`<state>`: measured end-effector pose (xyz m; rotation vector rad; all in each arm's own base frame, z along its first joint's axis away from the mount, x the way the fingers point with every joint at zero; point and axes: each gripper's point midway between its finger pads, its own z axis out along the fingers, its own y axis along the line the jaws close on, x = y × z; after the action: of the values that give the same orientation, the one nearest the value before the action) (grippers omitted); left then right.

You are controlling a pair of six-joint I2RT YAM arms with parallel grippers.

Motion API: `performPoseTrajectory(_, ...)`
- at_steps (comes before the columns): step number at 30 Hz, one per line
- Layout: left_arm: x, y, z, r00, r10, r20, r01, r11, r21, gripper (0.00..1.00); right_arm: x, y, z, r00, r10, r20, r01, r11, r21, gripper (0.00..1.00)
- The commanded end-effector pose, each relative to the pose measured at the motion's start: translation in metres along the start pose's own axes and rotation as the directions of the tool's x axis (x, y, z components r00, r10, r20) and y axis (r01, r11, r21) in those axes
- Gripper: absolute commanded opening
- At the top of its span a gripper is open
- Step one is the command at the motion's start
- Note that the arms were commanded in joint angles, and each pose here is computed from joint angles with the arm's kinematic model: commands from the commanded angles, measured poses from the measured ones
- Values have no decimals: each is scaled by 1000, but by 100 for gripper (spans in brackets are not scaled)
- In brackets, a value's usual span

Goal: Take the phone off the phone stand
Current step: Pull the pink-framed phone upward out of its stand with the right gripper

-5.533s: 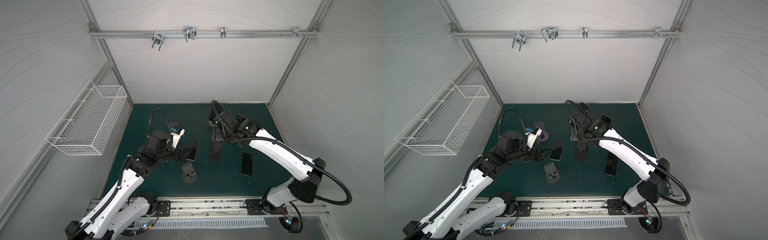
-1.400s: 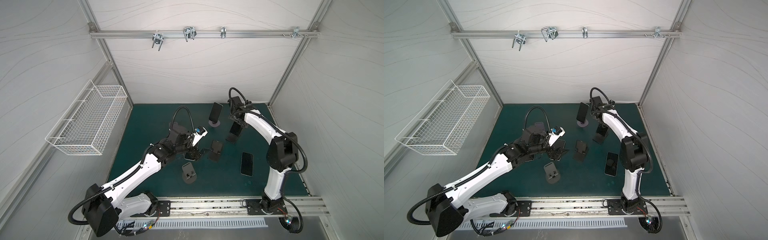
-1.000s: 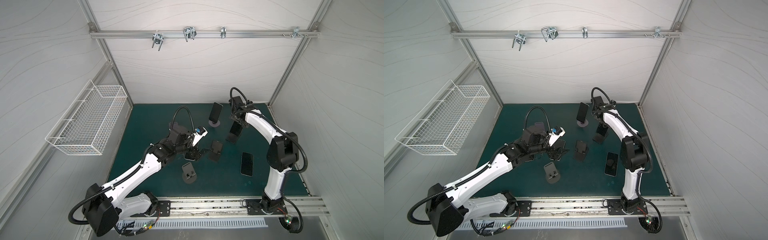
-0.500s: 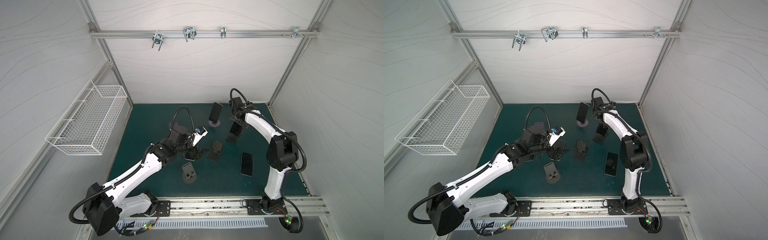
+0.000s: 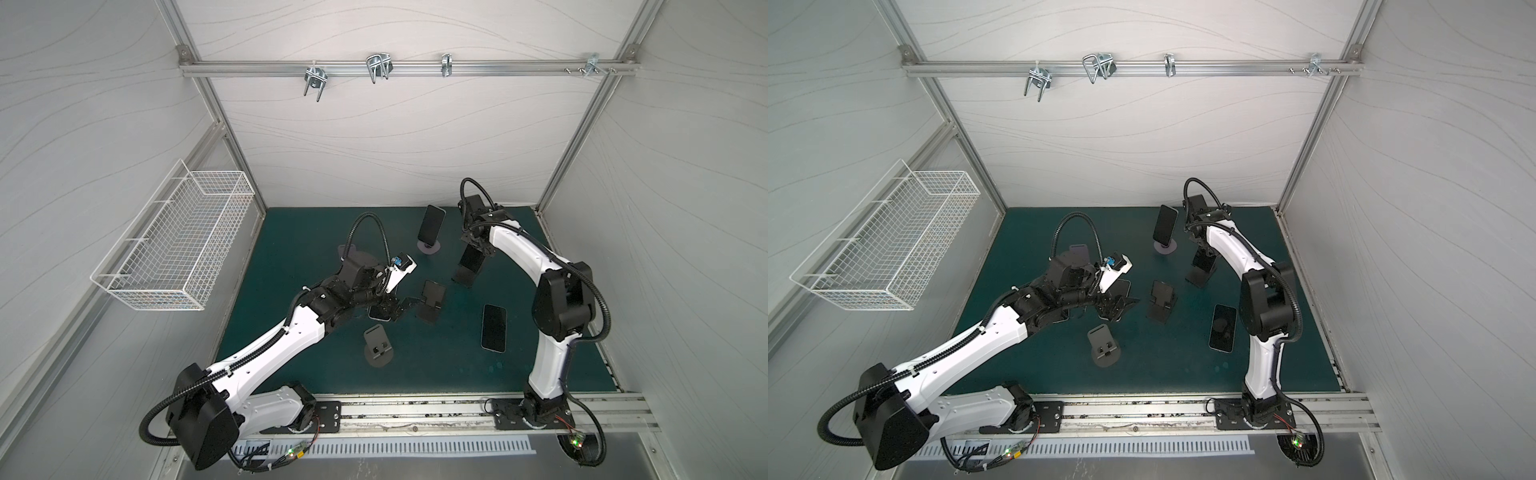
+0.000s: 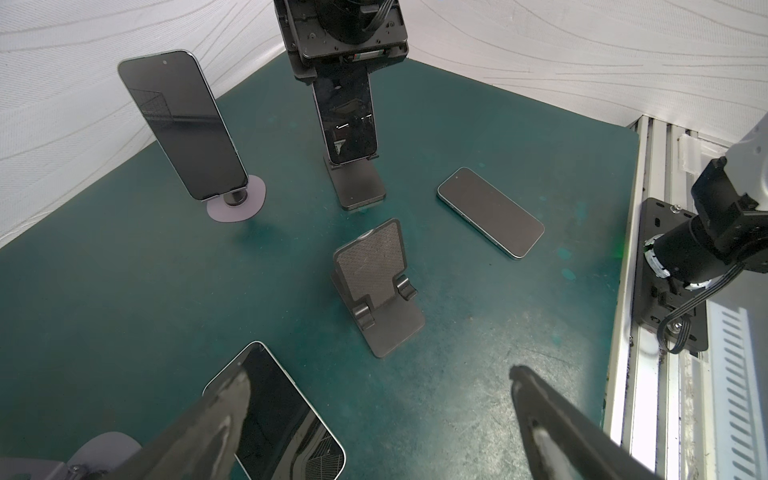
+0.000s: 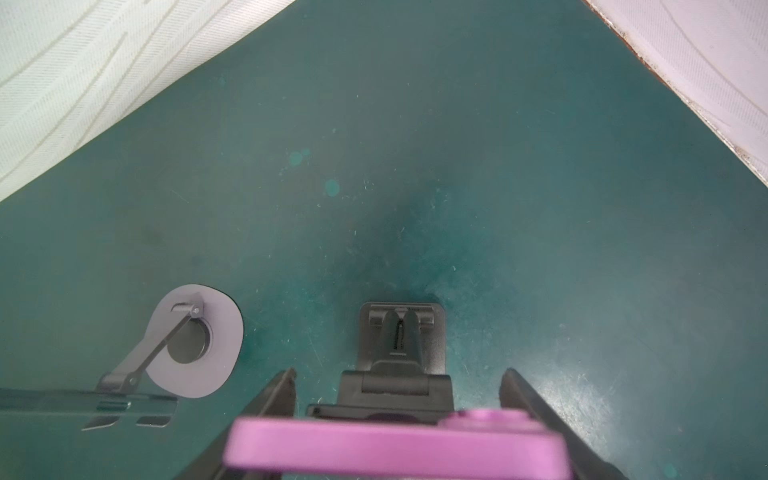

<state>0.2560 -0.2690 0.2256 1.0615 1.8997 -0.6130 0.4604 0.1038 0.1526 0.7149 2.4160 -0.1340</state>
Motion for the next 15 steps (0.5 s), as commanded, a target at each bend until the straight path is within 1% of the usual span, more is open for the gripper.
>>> performPoseTrajectory(1, -15, 0, -2, 998, 43, 39, -43, 999, -7, 99, 4, -1, 6, 1000, 9, -11, -9, 1000, -4, 74)
performPoseTrajectory(15, -17, 0, -4, 998, 48, 45, -47, 999, -10, 99, 1, -2, 1, 1000, 10, 0, -10, 1000, -15, 71)
